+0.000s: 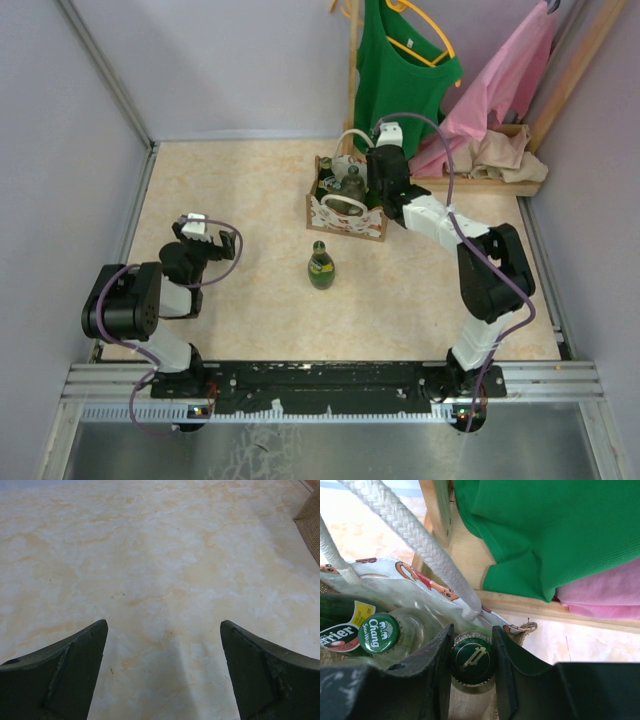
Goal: Take the beverage out of the canvas bag
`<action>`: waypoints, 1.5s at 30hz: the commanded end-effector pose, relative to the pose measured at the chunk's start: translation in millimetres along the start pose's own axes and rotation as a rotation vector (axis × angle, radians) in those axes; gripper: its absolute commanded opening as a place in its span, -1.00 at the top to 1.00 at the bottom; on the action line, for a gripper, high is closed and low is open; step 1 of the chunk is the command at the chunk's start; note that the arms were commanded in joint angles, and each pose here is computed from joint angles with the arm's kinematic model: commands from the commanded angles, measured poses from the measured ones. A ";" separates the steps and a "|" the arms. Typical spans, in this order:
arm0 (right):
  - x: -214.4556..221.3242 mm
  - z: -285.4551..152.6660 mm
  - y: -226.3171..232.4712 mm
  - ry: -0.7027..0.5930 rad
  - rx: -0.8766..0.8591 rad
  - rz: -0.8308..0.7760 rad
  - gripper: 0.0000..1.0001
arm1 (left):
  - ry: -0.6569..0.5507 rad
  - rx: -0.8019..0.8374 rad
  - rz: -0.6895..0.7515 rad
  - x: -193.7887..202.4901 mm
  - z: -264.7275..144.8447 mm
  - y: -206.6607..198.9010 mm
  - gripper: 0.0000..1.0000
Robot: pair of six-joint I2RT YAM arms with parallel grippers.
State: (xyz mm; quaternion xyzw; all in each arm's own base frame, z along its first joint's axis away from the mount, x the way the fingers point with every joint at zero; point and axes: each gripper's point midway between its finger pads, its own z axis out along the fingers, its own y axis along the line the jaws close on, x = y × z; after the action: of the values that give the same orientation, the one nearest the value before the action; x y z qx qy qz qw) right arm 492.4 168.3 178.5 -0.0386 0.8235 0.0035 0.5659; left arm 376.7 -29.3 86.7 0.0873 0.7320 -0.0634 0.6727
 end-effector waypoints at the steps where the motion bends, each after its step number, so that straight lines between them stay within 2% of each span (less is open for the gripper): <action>1: -131.6 -44.3 -0.8 -0.297 -0.056 0.068 1.00 | -0.019 0.006 0.010 -6.1 3.2 -1.5 -1.00; 13: -259.4 -147.1 3.5 -0.591 -0.166 0.087 1.00 | -0.018 0.005 0.009 -5.8 3.0 -1.2 -1.00; 17: -279.5 -196.5 7.3 -0.661 -0.149 0.065 1.00 | -0.020 0.007 0.010 -6.4 3.4 -1.7 -1.00; 22: -284.9 -257.1 11.4 -0.715 -0.137 0.065 1.00 | -0.020 0.008 0.011 -6.5 3.5 -1.7 -1.00; 26: -267.3 -287.8 10.4 -0.707 -0.125 0.075 1.00 | -0.020 0.006 0.011 -6.4 3.4 -1.4 -1.00; 31: -222.3 -301.8 -0.7 -0.642 -0.085 0.111 1.00 | -0.020 0.007 0.010 -6.4 3.5 -1.6 -1.00; 39: -134.2 -275.2 -0.2 -0.456 -0.087 0.106 1.00 | -0.020 0.007 0.010 -6.4 3.6 -1.6 -1.00; 45: -76.4 -251.4 26.2 -0.405 -0.188 0.124 1.00 | -0.019 0.007 0.010 -6.2 3.5 -1.5 -1.00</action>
State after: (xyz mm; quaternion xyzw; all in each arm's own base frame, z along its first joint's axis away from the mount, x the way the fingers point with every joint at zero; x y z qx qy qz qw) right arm 288.4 173.7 314.9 -0.0944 0.7371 0.0235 0.6687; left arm 376.7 -29.3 86.7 0.0873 0.7320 -0.0634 0.6727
